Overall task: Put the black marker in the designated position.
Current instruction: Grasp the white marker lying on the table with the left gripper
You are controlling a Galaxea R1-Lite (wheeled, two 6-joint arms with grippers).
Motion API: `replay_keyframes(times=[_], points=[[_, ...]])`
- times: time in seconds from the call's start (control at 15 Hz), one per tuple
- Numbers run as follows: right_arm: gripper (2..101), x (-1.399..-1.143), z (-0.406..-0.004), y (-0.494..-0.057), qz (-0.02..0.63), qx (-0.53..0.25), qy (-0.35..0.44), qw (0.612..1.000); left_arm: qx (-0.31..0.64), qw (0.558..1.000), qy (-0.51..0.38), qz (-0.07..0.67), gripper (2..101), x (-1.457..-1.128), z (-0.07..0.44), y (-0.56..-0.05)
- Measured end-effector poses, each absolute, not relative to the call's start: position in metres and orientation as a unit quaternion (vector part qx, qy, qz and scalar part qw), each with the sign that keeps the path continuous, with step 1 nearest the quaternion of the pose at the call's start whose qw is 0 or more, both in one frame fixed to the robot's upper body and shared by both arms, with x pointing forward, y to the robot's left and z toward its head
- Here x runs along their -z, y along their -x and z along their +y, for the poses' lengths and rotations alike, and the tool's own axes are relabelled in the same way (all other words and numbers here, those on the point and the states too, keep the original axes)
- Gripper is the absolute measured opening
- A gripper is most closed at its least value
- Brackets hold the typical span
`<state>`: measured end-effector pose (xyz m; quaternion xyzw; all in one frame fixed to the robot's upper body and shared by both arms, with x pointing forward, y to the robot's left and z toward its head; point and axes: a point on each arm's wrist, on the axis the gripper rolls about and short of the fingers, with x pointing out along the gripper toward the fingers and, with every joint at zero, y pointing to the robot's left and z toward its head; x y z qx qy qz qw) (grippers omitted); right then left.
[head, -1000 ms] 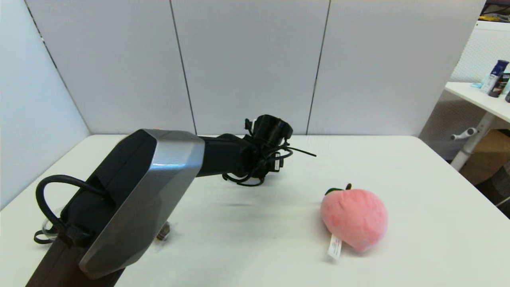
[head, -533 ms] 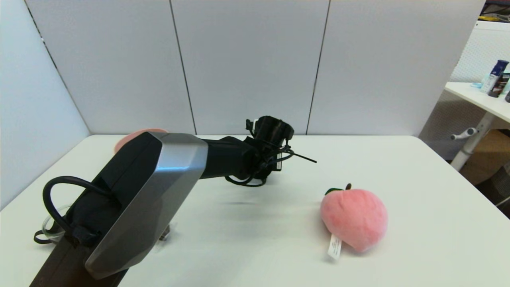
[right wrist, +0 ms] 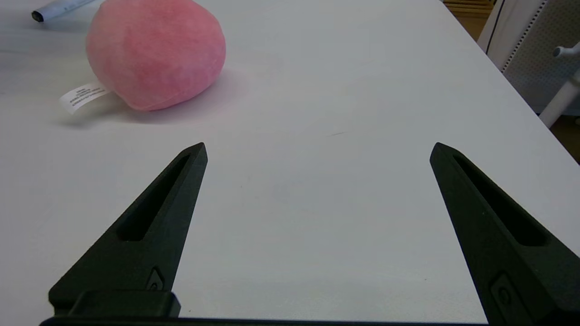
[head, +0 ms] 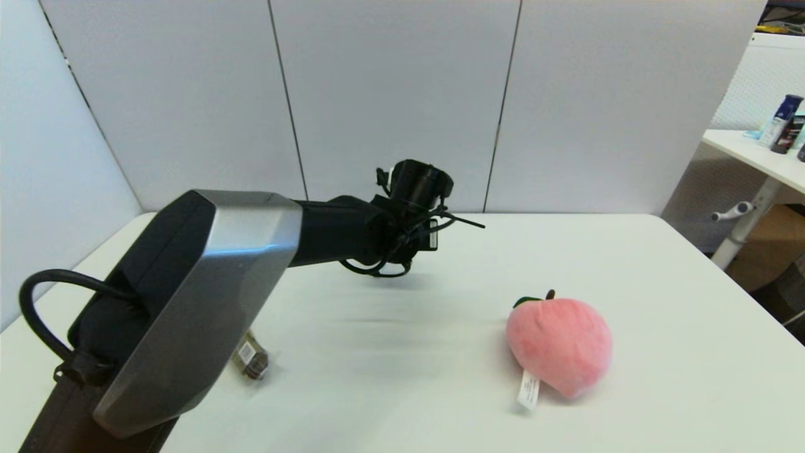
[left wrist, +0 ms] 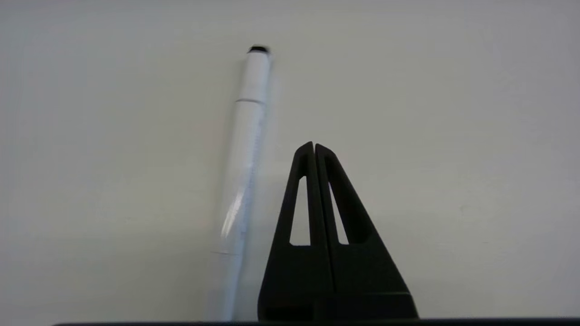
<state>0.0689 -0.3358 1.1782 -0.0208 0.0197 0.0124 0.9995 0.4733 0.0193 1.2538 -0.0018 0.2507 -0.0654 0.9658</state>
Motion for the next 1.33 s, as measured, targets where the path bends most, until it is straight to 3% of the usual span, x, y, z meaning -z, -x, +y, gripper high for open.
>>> replay_keyframes(times=[0.47, 0.93, 1.07, 1.33], points=[[97.4, -1.178, -0.336, -0.069, 0.020, -0.012, 0.021, 1.000, 0.051, 0.975, -0.012, 0.215, 2.7, -1.352, 0.079, -0.448], [97.4, -1.178, -0.336, -0.069, 0.020, -0.012, 0.021, 1.000, 0.028, 0.977, -0.039, 0.210, 2.7, -1.389, 0.122, -0.435], [97.4, -1.178, -0.336, -0.069, 0.020, -0.012, 0.021, 1.000, 0.027, 0.977, -0.037, 0.210, 24.8, -1.391, 0.124, -0.434], [97.4, -1.178, -0.336, -0.069, 0.020, -0.012, 0.021, 1.000, 0.026, 0.975, -0.041, 0.215, 54.0, -1.388, 0.125, -0.434]])
